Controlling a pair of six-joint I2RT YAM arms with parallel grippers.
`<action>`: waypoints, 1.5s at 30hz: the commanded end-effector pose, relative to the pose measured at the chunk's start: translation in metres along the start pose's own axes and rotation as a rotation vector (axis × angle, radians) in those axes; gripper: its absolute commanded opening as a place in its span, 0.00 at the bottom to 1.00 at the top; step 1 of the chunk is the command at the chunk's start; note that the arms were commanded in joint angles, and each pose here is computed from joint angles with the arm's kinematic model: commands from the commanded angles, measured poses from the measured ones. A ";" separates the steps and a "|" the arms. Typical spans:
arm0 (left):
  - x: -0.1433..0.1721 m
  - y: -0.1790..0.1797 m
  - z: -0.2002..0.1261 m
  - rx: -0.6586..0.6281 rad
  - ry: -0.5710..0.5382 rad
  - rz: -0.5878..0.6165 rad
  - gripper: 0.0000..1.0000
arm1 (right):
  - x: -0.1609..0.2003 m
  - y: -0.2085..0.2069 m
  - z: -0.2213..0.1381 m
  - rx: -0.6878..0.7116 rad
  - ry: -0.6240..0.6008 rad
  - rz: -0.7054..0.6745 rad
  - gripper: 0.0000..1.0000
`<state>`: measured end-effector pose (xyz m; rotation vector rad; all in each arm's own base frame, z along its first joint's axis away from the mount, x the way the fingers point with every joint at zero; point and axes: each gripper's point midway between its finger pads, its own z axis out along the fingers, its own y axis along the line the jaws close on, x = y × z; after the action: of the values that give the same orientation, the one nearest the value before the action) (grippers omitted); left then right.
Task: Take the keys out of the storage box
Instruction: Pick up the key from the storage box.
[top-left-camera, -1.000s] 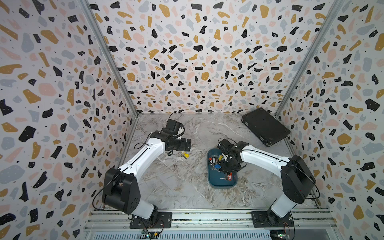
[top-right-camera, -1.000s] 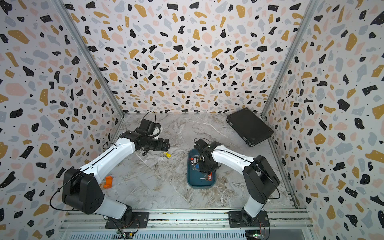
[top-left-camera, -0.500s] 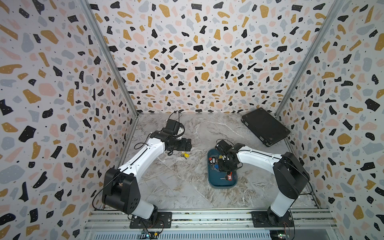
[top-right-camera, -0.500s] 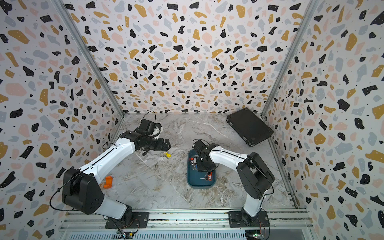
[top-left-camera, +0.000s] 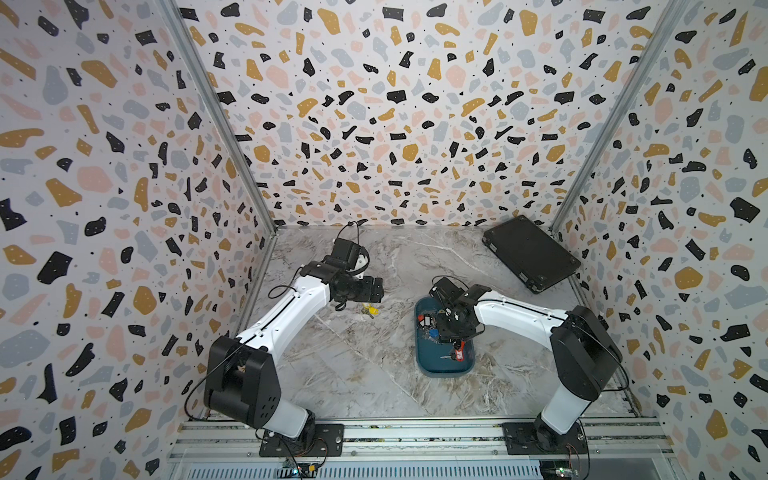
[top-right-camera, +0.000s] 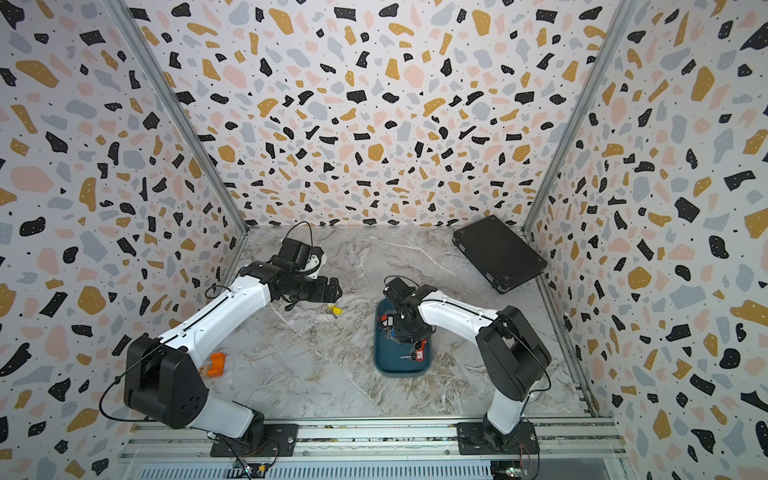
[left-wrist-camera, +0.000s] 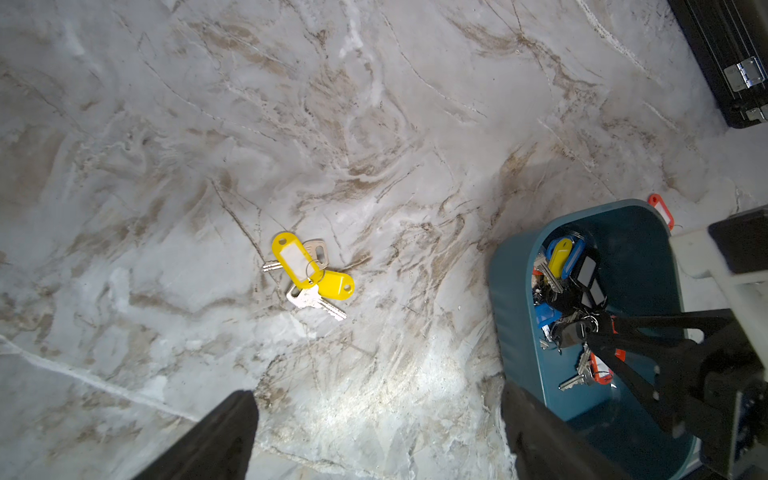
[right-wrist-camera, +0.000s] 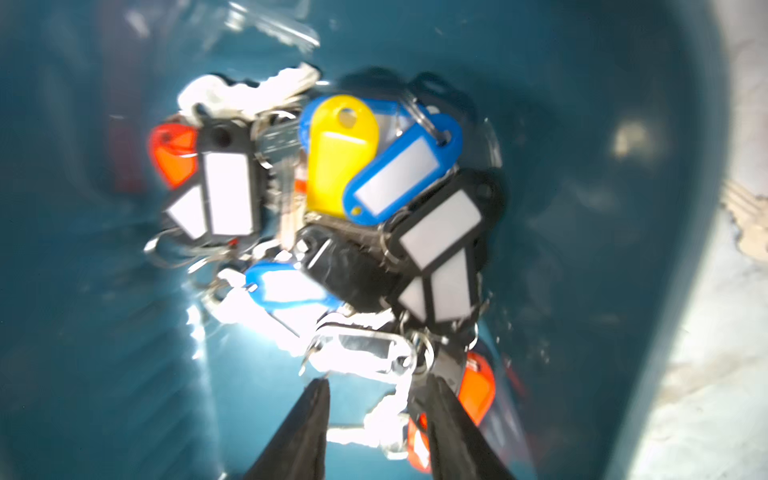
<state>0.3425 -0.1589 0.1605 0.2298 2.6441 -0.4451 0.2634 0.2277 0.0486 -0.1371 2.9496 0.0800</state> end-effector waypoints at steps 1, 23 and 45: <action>-0.004 -0.004 -0.003 0.020 -0.025 0.003 0.95 | -0.003 -0.006 0.001 0.060 0.003 -0.053 0.41; -0.003 -0.007 -0.002 0.033 -0.017 0.006 0.94 | -0.003 -0.012 -0.018 0.055 -0.035 -0.062 0.00; -0.002 -0.008 -0.001 0.045 -0.009 0.007 0.93 | -0.008 0.020 -0.063 -0.164 -0.066 -0.056 0.00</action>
<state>0.3416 -0.1636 0.1621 0.2406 2.6393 -0.4831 0.2548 0.2366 0.0976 -0.2399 2.8877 0.2550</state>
